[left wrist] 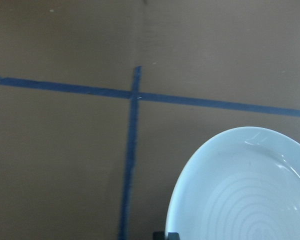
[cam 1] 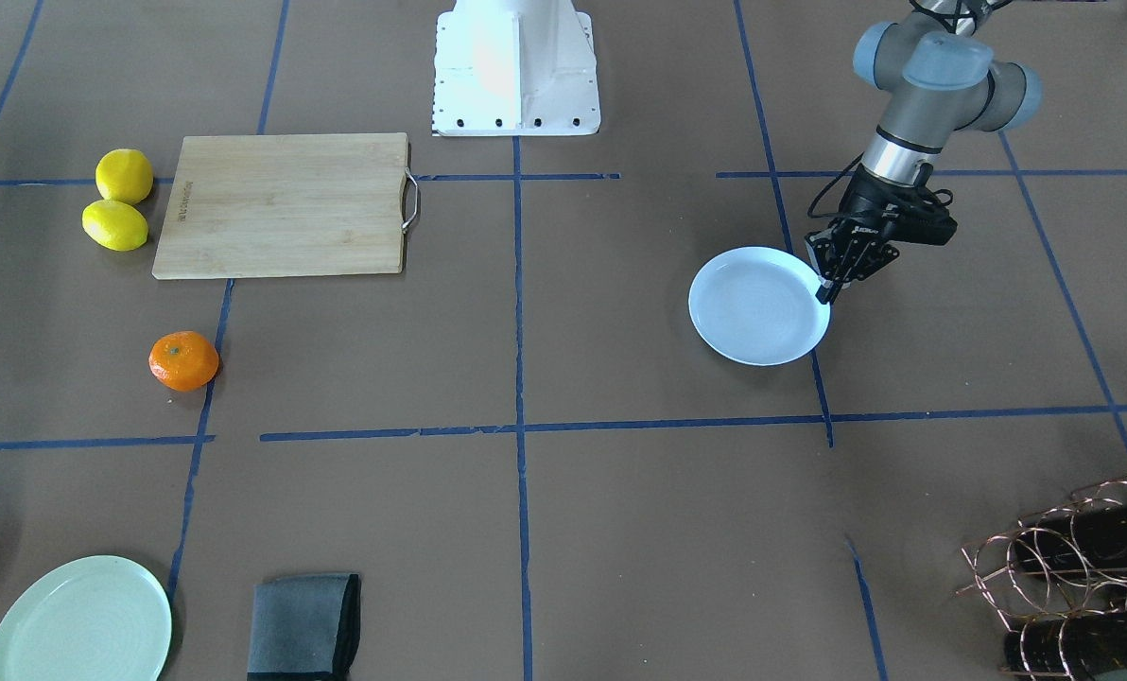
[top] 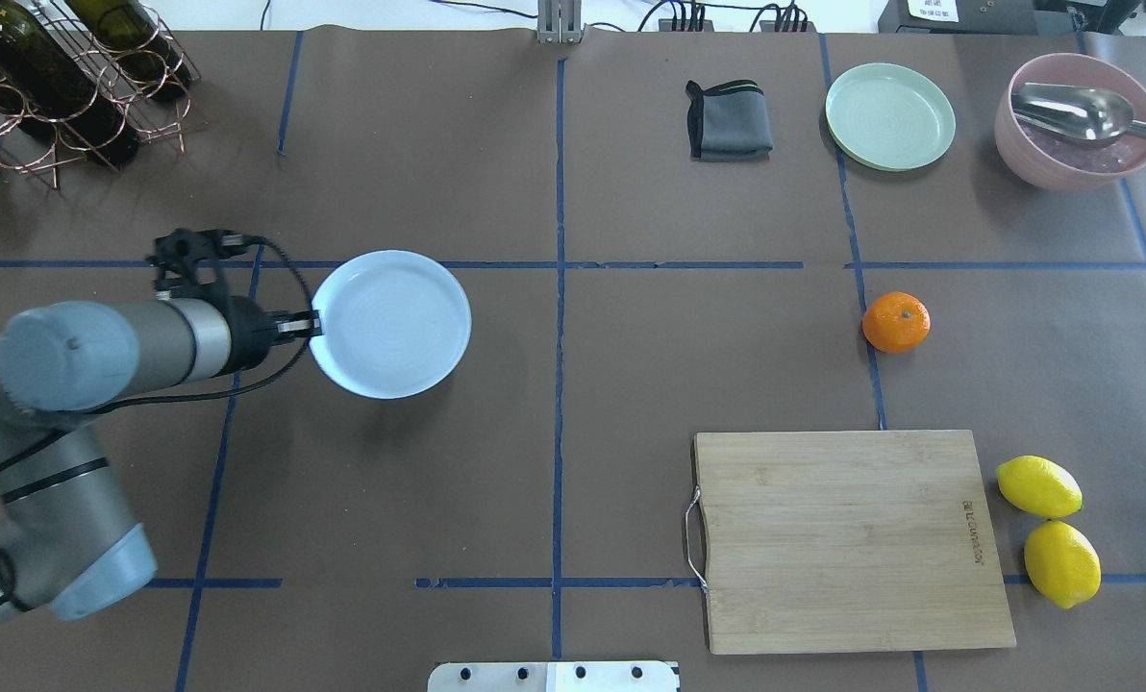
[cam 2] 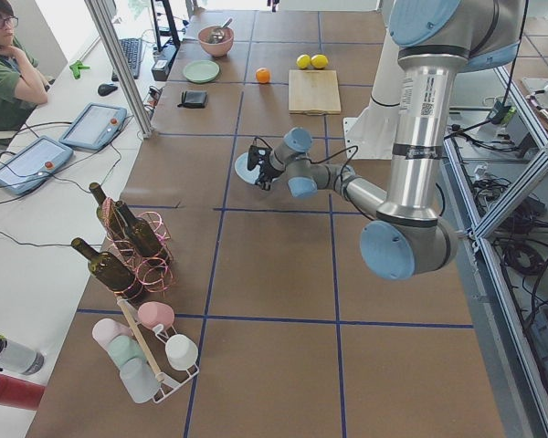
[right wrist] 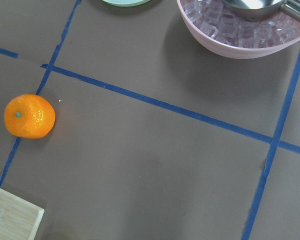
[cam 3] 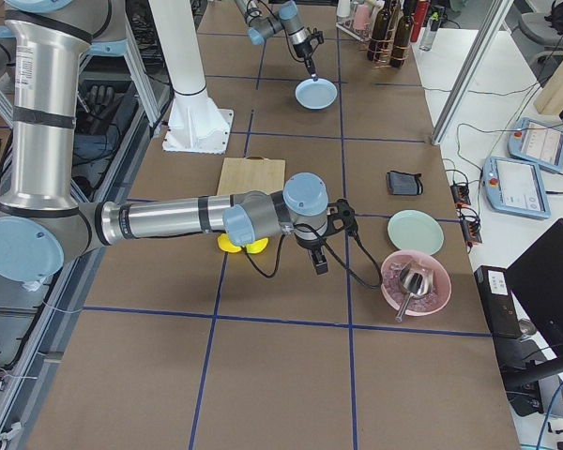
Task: Pick orange to plate
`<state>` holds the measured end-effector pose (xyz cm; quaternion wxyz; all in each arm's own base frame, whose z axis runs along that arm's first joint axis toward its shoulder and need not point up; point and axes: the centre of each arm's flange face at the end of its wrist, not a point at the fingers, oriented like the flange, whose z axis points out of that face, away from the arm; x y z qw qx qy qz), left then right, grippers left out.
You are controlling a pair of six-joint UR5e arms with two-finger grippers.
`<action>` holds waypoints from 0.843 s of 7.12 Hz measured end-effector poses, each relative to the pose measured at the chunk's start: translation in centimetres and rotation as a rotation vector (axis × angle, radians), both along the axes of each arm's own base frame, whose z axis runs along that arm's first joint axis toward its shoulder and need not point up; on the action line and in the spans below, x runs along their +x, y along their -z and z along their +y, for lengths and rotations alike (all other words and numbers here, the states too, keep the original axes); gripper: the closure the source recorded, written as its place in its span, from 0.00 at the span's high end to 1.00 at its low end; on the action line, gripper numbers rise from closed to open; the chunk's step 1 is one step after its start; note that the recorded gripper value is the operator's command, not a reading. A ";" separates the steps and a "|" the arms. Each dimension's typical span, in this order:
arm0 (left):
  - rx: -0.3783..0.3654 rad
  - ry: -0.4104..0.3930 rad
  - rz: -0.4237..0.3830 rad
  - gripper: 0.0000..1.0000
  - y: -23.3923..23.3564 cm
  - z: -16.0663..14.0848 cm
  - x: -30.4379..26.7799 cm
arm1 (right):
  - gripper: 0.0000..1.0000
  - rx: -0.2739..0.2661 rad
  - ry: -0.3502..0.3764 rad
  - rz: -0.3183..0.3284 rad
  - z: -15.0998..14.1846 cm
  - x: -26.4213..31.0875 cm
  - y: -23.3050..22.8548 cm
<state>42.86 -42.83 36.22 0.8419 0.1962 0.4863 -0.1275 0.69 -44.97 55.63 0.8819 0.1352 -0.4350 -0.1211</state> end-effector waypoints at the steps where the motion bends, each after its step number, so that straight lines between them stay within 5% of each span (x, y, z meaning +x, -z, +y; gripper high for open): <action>1: -0.054 0.001 0.011 0.00 4.7 -0.9 4.7 | 1.00 -0.001 0.000 0.000 0.0 0.0 0.0; 3: -0.137 -0.011 0.019 0.00 10.2 -0.8 12.3 | 1.00 -0.003 0.000 0.000 0.0 0.0 0.0; 4: -0.151 -0.013 0.012 0.40 10.5 -0.8 13.7 | 1.00 -0.004 0.000 0.001 0.0 0.0 -0.1; 5: -0.156 -0.015 0.004 0.99 10.4 -0.8 14.4 | 1.00 -0.006 0.000 0.001 0.0 0.0 -0.2; 6: -0.150 -0.020 -0.003 1.00 10.4 -0.8 14.6 | 1.00 -0.008 0.000 0.001 0.0 0.0 -0.3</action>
